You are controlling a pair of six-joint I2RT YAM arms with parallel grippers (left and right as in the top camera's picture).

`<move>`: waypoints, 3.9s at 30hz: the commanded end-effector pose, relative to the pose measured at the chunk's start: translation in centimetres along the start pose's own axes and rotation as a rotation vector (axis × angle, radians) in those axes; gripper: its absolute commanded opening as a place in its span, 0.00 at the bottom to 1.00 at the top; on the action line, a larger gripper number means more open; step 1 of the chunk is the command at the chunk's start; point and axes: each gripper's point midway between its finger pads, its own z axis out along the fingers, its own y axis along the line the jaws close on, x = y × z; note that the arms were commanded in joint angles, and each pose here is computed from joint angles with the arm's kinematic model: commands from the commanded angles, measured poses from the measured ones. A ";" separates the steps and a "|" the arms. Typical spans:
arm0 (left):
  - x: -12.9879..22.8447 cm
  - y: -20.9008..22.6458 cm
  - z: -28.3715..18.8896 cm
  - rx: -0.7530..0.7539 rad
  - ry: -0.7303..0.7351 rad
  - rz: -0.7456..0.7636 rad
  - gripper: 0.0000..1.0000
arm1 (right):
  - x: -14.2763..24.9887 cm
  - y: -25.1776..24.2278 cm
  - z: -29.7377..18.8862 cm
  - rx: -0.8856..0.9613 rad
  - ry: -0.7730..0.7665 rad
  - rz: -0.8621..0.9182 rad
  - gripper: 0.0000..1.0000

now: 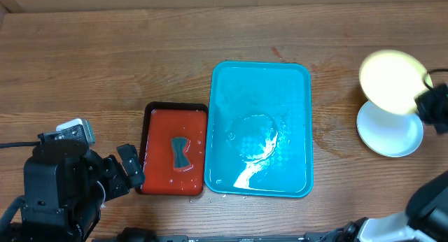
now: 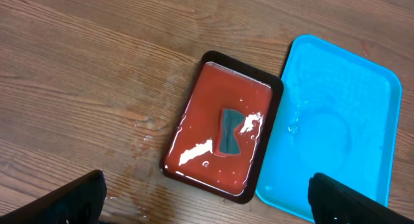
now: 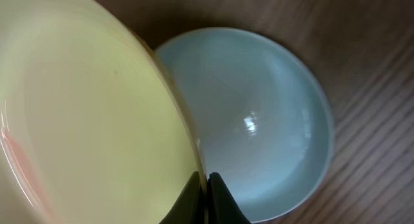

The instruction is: Clean dirty plates on tray and stack at the side

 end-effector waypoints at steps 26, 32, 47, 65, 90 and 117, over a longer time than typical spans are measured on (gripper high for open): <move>-0.3 0.2 -0.1 -0.014 -0.015 0.014 1.00 | 15.0 11.2 -18.0 -0.378 -0.405 -0.676 0.13; -0.3 0.2 -0.1 -0.014 -0.015 0.014 1.00 | 10.3 9.1 -15.9 -0.163 -0.515 -0.479 0.04; -0.3 0.3 -0.1 -0.014 -0.014 0.014 1.00 | 5.1 2.9 6.0 0.164 0.035 -0.324 0.04; -0.3 0.3 -0.1 -0.014 -0.014 0.014 1.00 | 6.6 4.0 5.3 0.005 0.165 -0.364 0.04; -0.3 0.2 -0.1 -0.014 -0.015 0.014 1.00 | 6.5 1.2 3.4 0.167 0.039 -0.275 0.04; -0.3 0.2 -0.1 -0.014 -0.015 0.014 1.00 | 30.3 10.0 -23.4 -0.786 -0.237 -1.323 1.00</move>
